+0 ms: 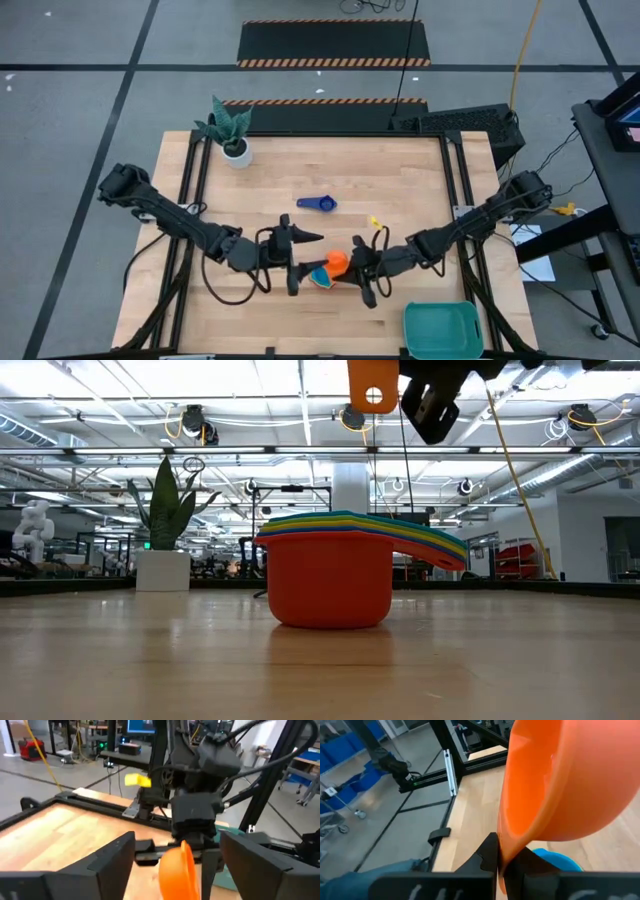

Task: Nest measuring cups in basket
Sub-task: Stack the orange measuring cup on top of the light blue measuring cup

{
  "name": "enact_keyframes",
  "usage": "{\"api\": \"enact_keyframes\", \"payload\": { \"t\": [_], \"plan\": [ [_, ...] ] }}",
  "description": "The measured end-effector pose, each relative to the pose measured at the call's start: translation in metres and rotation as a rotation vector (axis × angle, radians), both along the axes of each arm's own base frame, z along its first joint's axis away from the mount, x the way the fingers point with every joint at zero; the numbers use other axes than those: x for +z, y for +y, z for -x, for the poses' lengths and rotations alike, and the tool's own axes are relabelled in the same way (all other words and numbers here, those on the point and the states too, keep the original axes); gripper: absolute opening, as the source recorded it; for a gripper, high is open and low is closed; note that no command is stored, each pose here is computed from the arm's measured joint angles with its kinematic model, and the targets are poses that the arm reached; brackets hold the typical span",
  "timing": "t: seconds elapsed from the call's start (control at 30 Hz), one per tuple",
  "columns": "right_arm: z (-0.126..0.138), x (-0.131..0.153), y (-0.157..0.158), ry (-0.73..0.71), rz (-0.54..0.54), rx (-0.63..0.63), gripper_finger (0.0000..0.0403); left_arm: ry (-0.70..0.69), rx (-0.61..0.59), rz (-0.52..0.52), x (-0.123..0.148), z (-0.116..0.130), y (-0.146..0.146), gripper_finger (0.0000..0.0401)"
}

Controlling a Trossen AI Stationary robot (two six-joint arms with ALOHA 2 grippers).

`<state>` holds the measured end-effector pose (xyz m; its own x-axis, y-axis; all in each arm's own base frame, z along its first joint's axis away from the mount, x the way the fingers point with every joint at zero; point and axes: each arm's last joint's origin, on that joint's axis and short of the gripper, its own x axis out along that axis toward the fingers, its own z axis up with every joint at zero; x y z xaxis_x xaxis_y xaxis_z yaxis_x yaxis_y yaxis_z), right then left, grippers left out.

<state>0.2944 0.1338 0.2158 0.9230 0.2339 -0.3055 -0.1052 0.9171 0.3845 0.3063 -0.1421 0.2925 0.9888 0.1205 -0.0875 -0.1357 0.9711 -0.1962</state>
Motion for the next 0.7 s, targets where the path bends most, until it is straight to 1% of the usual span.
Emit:
{"api": "enact_keyframes", "payload": {
  "t": [0.07, 0.2, 0.27, 0.4, 0.5, 0.6, 0.7],
  "plan": [
    [0.001, 0.0, 0.001, 0.006, -0.011, -0.002, 0.0, 0.01, -0.004, 0.02, -0.002, 0.0, 0.0, 0.0308],
    [0.003, -0.002, 0.005, 0.028, -0.013, -0.016, 0.0, 0.032, -0.072, 0.072, -0.004, -0.001, 0.0, 0.0318],
    [0.004, -0.003, 0.006, 0.031, -0.003, -0.034, 0.0, 0.052, -0.075, 0.077, -0.006, -0.002, 0.001, 0.0313],
    [0.006, -0.004, 0.008, 0.04, -0.005, -0.034, 0.0, 0.055, -0.058, 0.095, -0.007, -0.004, 0.007, 0.0294],
    [0.006, -0.004, 0.009, 0.042, -0.017, -0.035, 0.0, 0.061, -0.056, 0.131, -0.008, -0.007, 0.013, 0.028],
    [0.006, -0.004, 0.009, 0.052, -0.017, -0.036, 0.0, 0.068, -0.071, 0.179, -0.008, -0.009, 0.017, 0.0272],
    [0.008, -0.007, 0.009, 0.077, -0.017, -0.038, 0.0, 0.075, -0.095, 0.189, -0.009, -0.01, 0.019, 0.027]
  ]
}}
